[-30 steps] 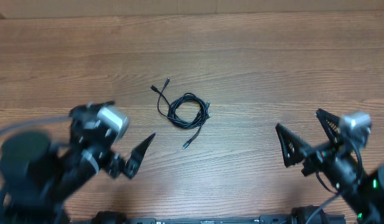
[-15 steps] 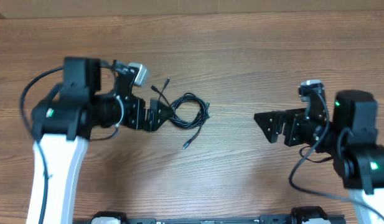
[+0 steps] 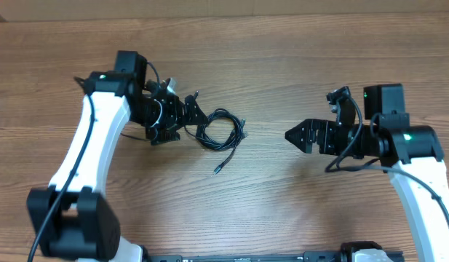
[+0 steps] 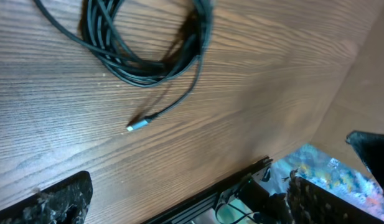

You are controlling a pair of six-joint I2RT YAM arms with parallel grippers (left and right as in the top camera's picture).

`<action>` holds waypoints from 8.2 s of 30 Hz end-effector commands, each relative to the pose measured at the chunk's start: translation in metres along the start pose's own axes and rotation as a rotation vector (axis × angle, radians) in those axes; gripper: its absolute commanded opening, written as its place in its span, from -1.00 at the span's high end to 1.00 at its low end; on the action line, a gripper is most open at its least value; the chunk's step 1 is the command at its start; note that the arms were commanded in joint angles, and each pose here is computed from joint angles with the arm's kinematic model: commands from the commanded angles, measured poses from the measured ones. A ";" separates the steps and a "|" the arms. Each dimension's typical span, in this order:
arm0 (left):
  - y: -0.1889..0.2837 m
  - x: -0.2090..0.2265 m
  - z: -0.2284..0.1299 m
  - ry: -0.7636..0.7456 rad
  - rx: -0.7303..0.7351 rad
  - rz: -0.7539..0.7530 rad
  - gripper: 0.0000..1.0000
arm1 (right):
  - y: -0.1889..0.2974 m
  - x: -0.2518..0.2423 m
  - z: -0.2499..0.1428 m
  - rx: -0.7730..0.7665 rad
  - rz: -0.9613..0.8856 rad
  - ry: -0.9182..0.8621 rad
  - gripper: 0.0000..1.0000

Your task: Untangle cables

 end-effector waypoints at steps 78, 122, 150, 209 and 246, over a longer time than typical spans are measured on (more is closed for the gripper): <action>-0.089 0.052 0.050 0.017 -0.175 0.633 -0.02 | -0.030 -0.022 0.028 -0.069 -0.155 -0.195 -1.00; -0.097 0.073 0.011 0.079 -0.024 0.663 0.13 | -0.227 -0.002 0.020 0.108 -0.085 -0.105 0.33; -0.107 0.060 0.010 -0.368 0.148 0.427 0.06 | -0.257 0.000 -0.004 0.114 -0.178 -0.111 0.24; -0.118 0.038 0.005 -0.718 0.212 0.396 0.92 | -0.250 0.027 0.008 0.178 0.079 -0.139 0.03; -0.111 0.044 0.003 -0.703 0.234 0.445 0.91 | -0.243 -0.043 0.009 0.035 -0.378 -0.144 0.65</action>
Point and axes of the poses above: each gripper's point midway between its finger pads, its own y axis back along the fingers, its own x axis along the line the jaws close on, z = x × y, the point moved 2 cm from there along y, back along the fingers, and after that the axes turned 5 degrees about -y, right-handed, at the moved point
